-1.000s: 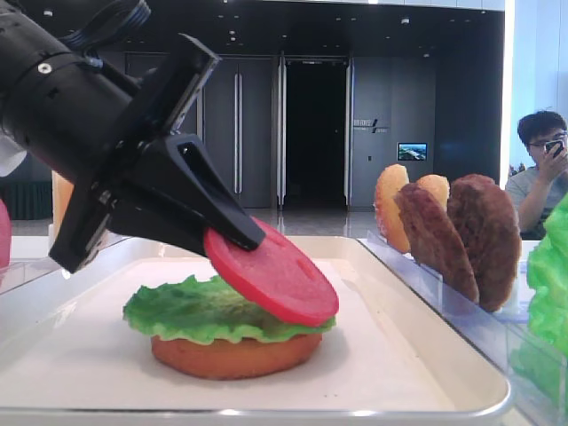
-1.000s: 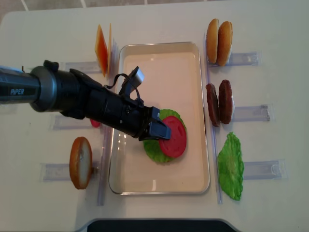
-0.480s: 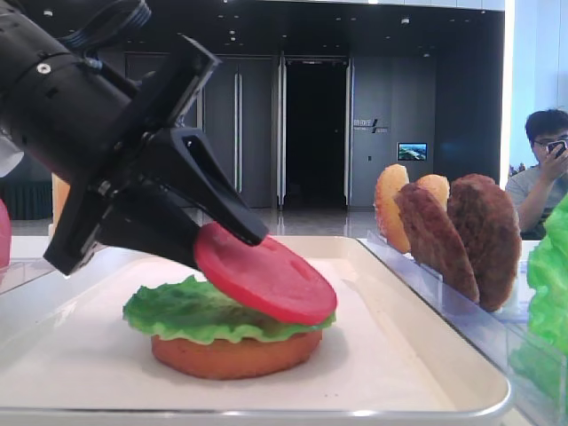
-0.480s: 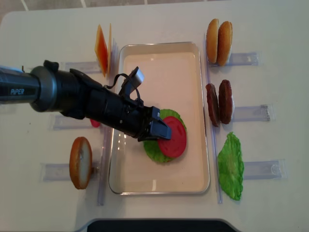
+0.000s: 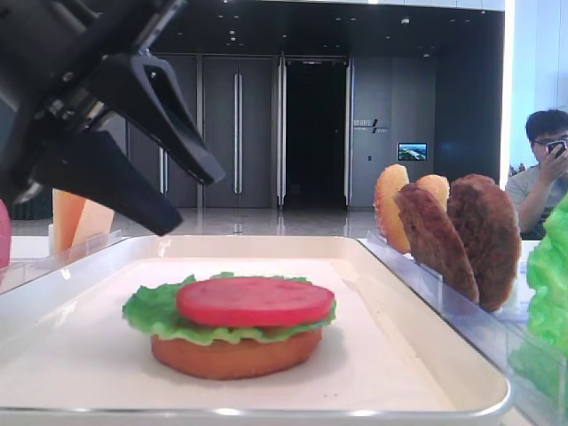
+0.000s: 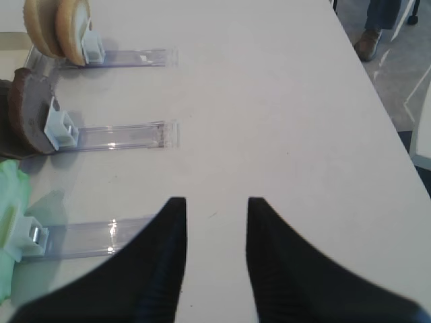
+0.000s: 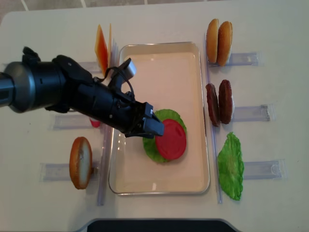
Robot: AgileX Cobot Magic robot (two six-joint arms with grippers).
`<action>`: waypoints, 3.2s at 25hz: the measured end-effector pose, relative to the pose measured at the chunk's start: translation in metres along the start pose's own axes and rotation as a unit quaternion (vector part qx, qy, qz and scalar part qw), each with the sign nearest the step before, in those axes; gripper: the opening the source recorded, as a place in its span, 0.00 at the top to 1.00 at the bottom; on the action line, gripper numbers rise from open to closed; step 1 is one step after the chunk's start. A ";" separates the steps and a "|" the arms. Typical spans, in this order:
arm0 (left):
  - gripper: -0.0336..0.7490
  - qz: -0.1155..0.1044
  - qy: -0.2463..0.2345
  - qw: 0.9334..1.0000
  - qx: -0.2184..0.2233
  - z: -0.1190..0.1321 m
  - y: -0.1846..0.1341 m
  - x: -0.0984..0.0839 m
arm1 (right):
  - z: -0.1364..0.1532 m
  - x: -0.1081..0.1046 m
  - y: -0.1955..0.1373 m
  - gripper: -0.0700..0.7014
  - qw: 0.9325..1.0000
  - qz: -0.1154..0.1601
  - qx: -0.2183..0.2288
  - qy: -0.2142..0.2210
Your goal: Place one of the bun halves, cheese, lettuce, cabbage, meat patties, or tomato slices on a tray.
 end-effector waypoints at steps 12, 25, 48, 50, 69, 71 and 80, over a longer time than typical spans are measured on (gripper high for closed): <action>0.54 -0.002 0.034 0.998 -0.060 -0.078 0.009 0.010 | 0.000 0.000 0.000 0.59 1.000 0.000 0.000 0.000; 0.54 0.038 0.227 0.972 -0.044 -0.157 0.000 0.026 | 0.000 0.000 0.000 0.59 1.000 0.000 0.000 0.000; 0.54 -0.050 0.456 0.888 0.020 -0.233 -0.025 0.089 | 0.000 0.000 0.000 0.59 1.000 0.000 0.000 0.000; 0.54 -0.069 0.444 0.893 0.013 -0.238 -0.029 0.094 | 0.000 0.000 0.000 0.59 1.000 0.000 0.000 0.000; 0.54 -0.045 0.397 0.913 -0.089 -0.247 -0.094 0.032 | 0.000 0.000 0.000 0.59 1.000 0.000 0.000 0.000; 0.54 -0.027 0.402 0.906 -0.126 -0.250 -0.107 0.020 | 0.000 0.000 0.000 0.59 1.000 0.000 0.000 0.000; 0.54 0.050 0.429 0.871 -0.232 -0.243 -0.160 0.001 | 0.000 0.000 0.000 0.59 1.000 0.000 0.000 0.000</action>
Point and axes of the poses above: a point on each arm's last joint axis where the gripper is mounted, z pointing out along that axis toward the gripper, x along the wrist's bending axis when the last joint is at zero, y = z × x, the point moved 6 cm from there along z, pointing out along that axis toward the gripper, and after that the axes turned 8 degrees about z, right-handed, at the moved point
